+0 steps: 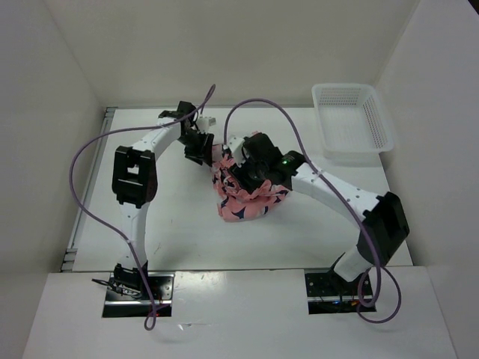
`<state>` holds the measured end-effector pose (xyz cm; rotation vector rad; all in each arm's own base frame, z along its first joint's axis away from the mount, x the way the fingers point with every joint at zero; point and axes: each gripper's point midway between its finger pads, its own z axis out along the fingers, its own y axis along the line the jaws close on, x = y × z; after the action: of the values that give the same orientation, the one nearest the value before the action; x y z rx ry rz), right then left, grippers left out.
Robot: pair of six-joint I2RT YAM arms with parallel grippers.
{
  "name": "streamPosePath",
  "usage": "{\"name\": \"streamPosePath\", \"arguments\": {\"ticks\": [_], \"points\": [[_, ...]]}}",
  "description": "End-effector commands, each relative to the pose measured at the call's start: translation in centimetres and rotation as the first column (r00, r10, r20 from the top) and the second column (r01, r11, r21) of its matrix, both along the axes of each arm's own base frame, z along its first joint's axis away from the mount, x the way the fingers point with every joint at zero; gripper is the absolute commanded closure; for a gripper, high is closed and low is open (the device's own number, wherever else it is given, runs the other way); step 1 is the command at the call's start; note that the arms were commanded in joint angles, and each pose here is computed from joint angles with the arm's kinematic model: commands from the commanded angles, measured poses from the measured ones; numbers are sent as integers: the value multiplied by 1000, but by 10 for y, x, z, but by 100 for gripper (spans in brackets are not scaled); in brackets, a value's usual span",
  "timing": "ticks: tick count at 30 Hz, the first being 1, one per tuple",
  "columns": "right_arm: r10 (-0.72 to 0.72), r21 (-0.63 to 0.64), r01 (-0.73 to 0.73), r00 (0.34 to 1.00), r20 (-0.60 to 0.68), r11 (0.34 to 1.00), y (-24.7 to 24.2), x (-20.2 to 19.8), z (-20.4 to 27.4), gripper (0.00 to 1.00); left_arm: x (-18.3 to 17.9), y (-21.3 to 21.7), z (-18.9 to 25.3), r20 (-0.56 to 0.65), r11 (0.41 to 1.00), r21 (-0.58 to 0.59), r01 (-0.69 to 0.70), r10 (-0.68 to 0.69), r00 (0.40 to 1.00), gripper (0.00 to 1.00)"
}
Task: Fold and stack the shorts
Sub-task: Fold the shorts
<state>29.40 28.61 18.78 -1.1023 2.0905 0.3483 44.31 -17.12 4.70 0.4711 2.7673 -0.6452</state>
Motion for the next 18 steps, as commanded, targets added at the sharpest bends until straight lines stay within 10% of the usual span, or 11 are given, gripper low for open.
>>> {"name": "streamPosePath", "arguments": {"ticks": [1,8,18], "points": [[-56,5,56,998,-31,998,-2,15,-34,44,13,4,63,128,1000,1,7,-7,992,44],[-8,-39,8,1000,12,999,-6,19,-55,30,-12,-30,99,96,984,-147,98,-84,992,31],[53,-97,-46,996,67,994,4,11,-89,29,-18,-59,35,-4,985,-83,148,-149,989,30]]}}
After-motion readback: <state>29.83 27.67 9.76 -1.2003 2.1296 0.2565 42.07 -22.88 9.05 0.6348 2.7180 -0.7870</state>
